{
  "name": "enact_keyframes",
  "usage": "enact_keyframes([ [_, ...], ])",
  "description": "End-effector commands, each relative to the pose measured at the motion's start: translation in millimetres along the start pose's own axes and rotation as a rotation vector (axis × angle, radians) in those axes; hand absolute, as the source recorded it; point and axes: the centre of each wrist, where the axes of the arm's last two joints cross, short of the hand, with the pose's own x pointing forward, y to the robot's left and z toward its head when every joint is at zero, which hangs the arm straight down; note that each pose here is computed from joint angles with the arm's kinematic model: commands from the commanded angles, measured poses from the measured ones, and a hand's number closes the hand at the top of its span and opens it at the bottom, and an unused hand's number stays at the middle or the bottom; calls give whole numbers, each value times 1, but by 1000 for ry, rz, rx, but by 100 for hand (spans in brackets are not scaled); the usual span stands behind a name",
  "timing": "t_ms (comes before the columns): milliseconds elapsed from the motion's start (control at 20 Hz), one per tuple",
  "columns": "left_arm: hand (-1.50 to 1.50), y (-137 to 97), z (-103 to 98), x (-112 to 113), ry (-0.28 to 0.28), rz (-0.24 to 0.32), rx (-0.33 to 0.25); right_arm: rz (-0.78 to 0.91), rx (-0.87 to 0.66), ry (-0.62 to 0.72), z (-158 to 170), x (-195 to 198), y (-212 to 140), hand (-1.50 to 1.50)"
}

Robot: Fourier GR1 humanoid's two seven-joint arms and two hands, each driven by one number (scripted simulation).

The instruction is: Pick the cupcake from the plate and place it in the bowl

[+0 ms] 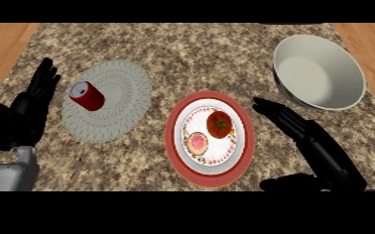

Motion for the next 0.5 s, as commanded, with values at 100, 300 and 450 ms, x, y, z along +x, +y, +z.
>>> enact_keyframes([
  [100,0,-7,16,-3,-10,-6,0,63,16,12,-30,45,-23,-150],
  [300,0,-15,-6,14,1,18,-21,121,98,38,-85,78,-33,-150],
  [450,0,-8,-11,6,-10,8,-25,251,260,93,-95,73,-26,-150],
])
